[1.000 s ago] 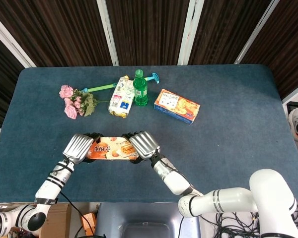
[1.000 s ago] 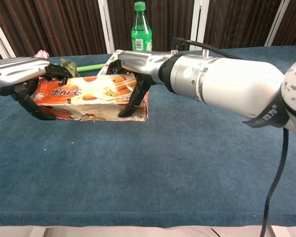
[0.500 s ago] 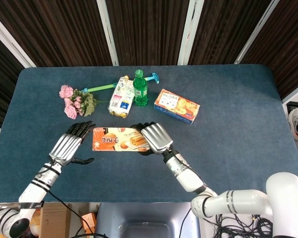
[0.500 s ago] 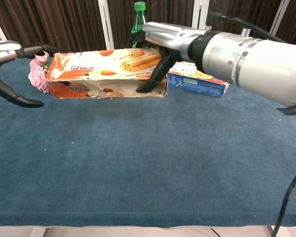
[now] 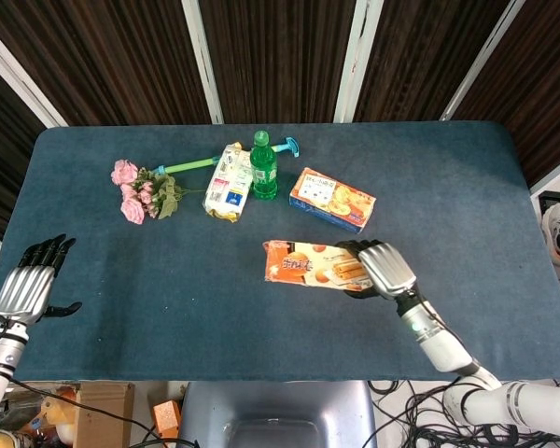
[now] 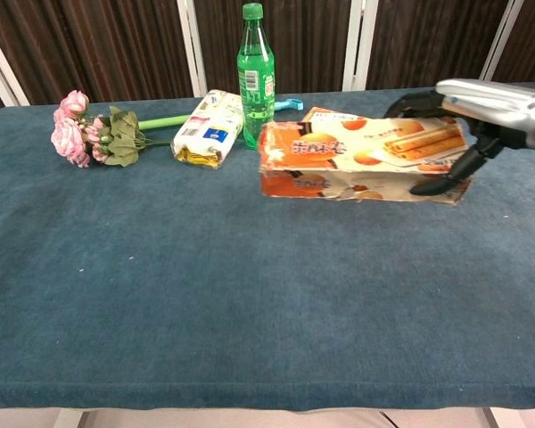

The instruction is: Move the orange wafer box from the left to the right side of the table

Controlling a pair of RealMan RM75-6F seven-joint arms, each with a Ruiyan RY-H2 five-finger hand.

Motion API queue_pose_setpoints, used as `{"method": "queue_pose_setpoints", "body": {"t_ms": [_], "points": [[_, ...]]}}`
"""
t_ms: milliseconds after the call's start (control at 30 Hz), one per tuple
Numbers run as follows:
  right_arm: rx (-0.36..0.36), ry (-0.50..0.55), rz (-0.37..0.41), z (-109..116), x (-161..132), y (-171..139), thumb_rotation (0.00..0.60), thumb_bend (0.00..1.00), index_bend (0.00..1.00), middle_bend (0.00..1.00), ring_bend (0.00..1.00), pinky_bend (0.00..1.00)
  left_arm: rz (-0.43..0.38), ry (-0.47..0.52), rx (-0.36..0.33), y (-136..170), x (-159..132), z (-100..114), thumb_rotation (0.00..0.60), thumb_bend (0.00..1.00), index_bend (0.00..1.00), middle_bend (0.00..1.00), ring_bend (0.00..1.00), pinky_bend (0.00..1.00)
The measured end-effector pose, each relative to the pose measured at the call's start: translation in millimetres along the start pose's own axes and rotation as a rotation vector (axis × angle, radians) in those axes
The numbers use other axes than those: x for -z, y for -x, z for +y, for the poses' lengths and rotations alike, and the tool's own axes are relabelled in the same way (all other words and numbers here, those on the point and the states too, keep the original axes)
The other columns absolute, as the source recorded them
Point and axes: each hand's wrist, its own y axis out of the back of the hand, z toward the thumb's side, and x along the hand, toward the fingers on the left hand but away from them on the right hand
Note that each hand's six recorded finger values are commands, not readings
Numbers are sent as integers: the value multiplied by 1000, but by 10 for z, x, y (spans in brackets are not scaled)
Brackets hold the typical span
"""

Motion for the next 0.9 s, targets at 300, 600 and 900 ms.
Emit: {"method": "queue_pose_setpoints", "body": {"t_ms": [300,600,900], "points": [[-95,-22,-78,-378,584,-174,600,201,0,120,93,289,6,23,27,17,87,-163,581,156,0,0,0,82],[-197,-4,-71,-447,541,-264,598,64,0,0,0,43,-20,41,39,94,1,-209,586,156,0,0,0,82],[-111,-47,-63,4,479,-660,599,58,0,0,0,0,-10,57,77,459,-57,-203,600,257,0,0,0,79]]}}
